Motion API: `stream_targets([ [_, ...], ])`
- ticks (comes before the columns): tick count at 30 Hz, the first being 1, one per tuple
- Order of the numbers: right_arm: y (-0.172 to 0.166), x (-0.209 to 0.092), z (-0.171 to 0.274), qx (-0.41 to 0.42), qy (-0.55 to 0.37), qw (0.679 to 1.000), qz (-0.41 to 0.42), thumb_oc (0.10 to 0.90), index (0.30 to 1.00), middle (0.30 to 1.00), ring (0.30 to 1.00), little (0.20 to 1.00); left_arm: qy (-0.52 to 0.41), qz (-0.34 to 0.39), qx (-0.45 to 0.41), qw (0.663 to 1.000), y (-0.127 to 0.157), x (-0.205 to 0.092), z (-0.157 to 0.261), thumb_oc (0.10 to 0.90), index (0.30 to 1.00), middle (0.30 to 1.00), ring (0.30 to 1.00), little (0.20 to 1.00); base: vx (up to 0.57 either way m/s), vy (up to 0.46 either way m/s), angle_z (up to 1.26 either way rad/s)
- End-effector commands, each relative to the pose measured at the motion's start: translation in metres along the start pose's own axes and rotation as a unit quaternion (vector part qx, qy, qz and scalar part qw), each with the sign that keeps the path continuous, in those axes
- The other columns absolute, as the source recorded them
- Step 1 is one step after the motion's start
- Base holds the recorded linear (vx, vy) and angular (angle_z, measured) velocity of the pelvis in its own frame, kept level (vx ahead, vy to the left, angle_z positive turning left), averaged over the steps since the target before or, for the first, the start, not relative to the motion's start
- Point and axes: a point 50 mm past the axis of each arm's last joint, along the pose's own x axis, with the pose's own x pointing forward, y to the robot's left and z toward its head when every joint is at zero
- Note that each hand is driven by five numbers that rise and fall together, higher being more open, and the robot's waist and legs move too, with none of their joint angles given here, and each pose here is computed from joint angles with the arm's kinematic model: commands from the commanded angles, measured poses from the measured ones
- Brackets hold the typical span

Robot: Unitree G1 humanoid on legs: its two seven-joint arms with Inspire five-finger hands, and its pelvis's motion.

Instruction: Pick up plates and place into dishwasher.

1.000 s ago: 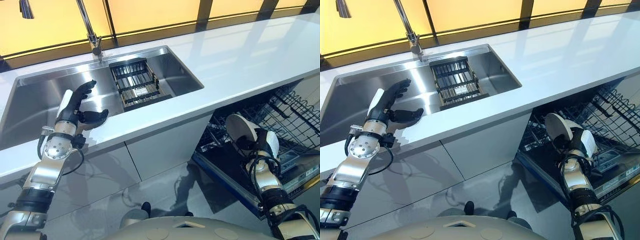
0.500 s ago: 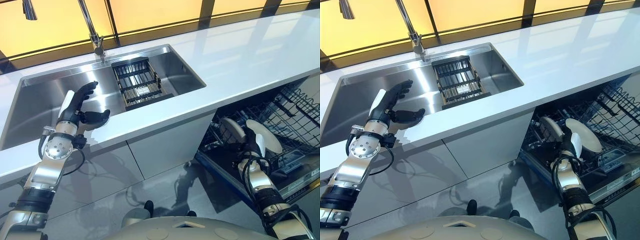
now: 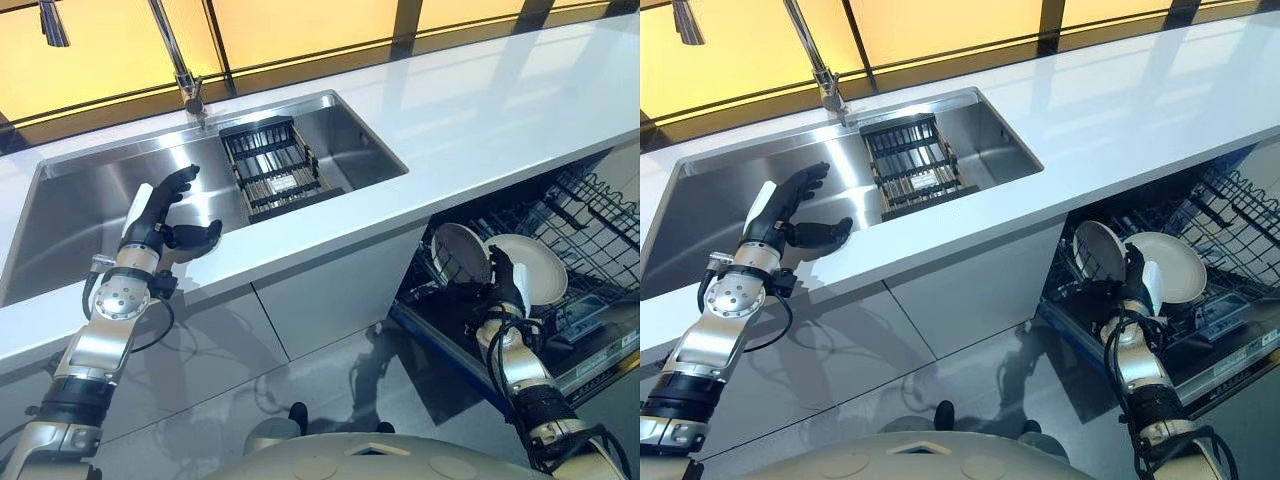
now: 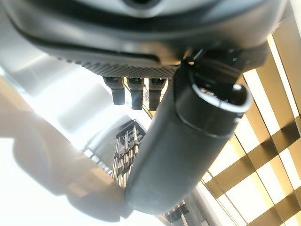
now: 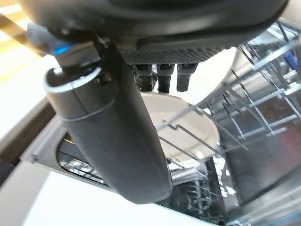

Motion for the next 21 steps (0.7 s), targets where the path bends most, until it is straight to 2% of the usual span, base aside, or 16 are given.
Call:
stream_targets([
  [1, -0.039, 0.008, 0.067, 0.066, -0.168, 0.977, -0.112, 0.800, 0.900, 0.900, 0.900, 0.900, -0.071, 0.040, 0.008, 0.997, 0.015, 0.015, 0.025, 0.800, 0.900, 0.900, 0.900, 0.900, -0.02, -0.007, -0.05],
  [11, -0.070, -0.013, 0.069, 0.138, -0.240, 0.935, -0.220, 0.800, 0.900, 0.900, 0.900, 0.900, -0.049, 0.061, 0.005, 0.997, 0.028, 0.004, 0.009, 0.800, 0.900, 0.900, 0.900, 0.900, -0.01, -0.016, -0.12],
  [18, -0.062, -0.013, 0.032, 0.197, -0.154, 0.949, -0.194, 0.800, 0.900, 0.900, 0.900, 0.900, -0.046, 0.072, 0.006, 0.996, 0.037, 0.001, 0.006, 0.800, 0.900, 0.900, 0.900, 0.900, -0.01, -0.022, -0.09],
  [21, -0.053, -0.016, 0.009, 0.261, -0.093, 0.941, -0.194, 0.800, 0.900, 0.900, 0.900, 0.900, -0.043, 0.076, 0.007, 0.996, 0.039, 0.000, 0.006, 0.800, 0.900, 0.900, 0.900, 0.900, 0.00, -0.026, -0.06],
])
